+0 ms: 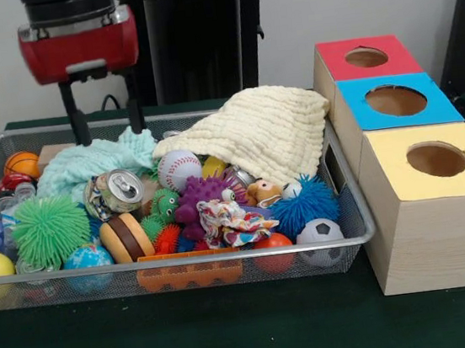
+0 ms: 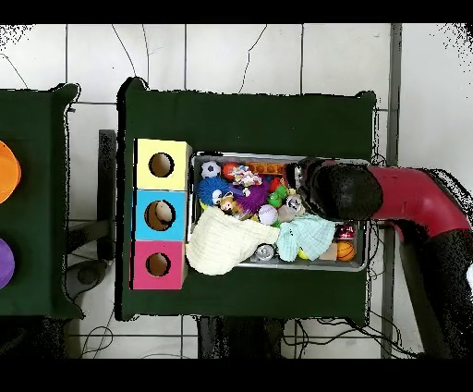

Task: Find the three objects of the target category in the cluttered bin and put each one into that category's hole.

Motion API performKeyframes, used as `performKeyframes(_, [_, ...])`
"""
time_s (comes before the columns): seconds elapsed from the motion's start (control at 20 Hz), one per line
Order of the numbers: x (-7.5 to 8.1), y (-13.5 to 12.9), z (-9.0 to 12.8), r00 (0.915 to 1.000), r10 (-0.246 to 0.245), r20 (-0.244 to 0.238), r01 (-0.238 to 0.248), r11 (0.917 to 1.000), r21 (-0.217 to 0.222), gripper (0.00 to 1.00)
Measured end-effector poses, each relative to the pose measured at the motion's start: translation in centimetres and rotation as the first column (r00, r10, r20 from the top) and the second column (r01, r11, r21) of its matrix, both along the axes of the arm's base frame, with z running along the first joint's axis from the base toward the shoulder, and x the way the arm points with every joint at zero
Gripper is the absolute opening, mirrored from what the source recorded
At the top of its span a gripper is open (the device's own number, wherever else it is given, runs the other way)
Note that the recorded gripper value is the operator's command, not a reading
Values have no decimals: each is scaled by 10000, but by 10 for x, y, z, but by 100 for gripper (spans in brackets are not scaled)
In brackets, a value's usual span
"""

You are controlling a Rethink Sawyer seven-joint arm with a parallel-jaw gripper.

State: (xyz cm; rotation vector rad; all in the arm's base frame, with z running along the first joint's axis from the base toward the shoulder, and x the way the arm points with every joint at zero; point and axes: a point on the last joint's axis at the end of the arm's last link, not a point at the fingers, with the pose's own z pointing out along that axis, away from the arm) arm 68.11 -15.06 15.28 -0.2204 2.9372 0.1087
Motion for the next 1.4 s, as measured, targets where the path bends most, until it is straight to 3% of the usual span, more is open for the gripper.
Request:
performKeyframes(0.35, [5,-31,-24,9998,142,108,-148,9981,599,100])
performKeyframes(0.9, [8,-65,-48,9949,982,248,-1005,9883,1144,100])
performKeyframes(1.4, [-12,-81,-40,9866,1323,-951,-1141,9778,1759,100])
